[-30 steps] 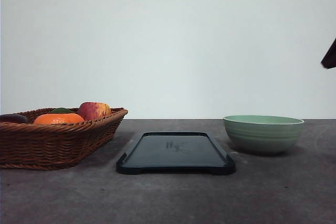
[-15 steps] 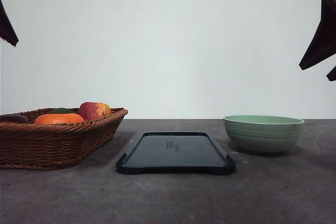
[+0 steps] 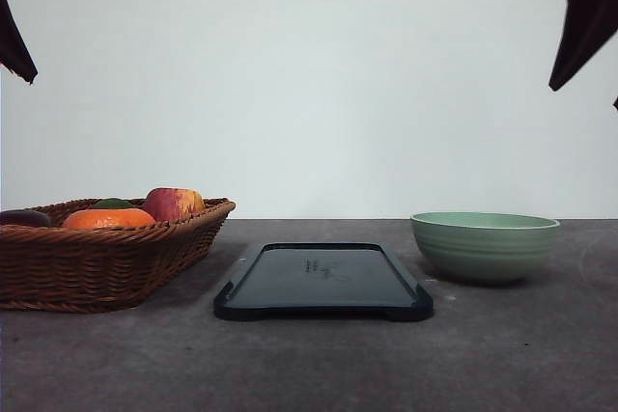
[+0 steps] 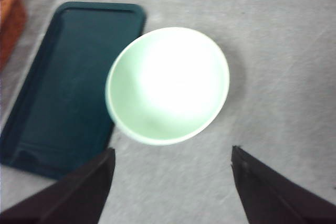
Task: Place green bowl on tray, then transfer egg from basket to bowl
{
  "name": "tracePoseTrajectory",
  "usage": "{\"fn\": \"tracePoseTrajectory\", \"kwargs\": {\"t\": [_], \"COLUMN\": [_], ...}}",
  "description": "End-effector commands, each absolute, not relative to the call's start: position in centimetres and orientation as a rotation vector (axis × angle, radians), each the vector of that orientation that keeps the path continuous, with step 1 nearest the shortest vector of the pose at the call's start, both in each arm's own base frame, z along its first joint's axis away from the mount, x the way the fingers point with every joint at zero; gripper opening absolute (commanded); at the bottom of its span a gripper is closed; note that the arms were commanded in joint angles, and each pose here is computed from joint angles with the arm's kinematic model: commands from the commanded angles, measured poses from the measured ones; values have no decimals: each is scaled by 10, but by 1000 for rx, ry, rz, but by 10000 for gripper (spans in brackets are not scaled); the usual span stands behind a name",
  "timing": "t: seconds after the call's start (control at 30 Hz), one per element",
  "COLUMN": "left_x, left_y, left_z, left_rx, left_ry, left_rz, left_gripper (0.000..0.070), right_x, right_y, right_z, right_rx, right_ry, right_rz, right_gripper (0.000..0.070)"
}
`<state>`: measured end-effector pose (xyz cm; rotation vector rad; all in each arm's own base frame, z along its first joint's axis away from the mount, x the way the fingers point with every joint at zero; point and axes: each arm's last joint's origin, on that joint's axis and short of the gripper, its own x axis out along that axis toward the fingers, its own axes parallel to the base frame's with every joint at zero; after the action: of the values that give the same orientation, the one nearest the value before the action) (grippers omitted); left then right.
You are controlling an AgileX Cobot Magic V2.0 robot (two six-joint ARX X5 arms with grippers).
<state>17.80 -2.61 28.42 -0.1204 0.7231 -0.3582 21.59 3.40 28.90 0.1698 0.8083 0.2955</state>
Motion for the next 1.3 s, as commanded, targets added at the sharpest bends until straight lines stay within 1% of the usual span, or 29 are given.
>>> {"fn": "tracePoseTrajectory", "kwargs": {"t": [0.0, 0.1, 0.23, 0.33, 0.4, 0.6, 0.67, 0.73, 0.77, 0.8, 0.83, 0.87, 0.97, 1.07, 1.13, 1.27], "left_x": [180, 180, 180, 180, 181, 182, 183, 183, 183, 183, 183, 183, 183, 183, 183, 183], "left_y": [-27, -27, -27, -27, -27, -27, -27, -27, -27, -27, -27, -27, -27, -27, -27, -27], "left_z": [291, 292, 292, 292, 293, 294, 295, 295, 295, 295, 295, 295, 295, 295, 295, 295], "left_rx": [-130, -129, -129, -129, -128, -126, -126, -125, -125, -125, -125, -126, -126, -126, -126, -126], "left_ry": [702, 695, 695, 692, 685, 665, 656, 650, 650, 650, 650, 651, 651, 651, 651, 652], "left_rz": [-362, -363, -363, -363, -364, -365, -366, -366, -366, -366, -366, -366, -366, -366, -366, -366], "left_gripper": [390, 390, 390, 390, 390, 390, 390, 390, 390, 390, 390, 390, 390, 390, 390, 390], "right_x": [227, 246, 274, 293, 306, 333, 338, 341, 343, 344, 345, 346, 348, 349, 349, 350], "right_y": [35, 36, 36, 37, 36, 35, 36, 36, 36, 36, 36, 36, 37, 37, 37, 45], "right_z": [294, 294, 284, 270, 258, 224, 215, 208, 205, 203, 203, 203, 207, 218, 230, 263], "right_rx": [177, 170, 158, 142, 138, 148, 149, 150, 150, 149, 149, 149, 152, 144, 129, 102], "right_ry": [825, 884, 973, 1021, 1061, 1113, 1127, 1139, 1142, 1143, 1138, 1130, 1115, 1140, 1163, 1183], "right_rz": [275, 246, 236, 237, 232, 219, 217, 216, 216, 215, 215, 216, 216, 214, 222, 250], "right_gripper": [440, 440, 439, 430, 393, 383, 325, 248, 195, 125, 51, 6, 0, 0, 0, 0]}}
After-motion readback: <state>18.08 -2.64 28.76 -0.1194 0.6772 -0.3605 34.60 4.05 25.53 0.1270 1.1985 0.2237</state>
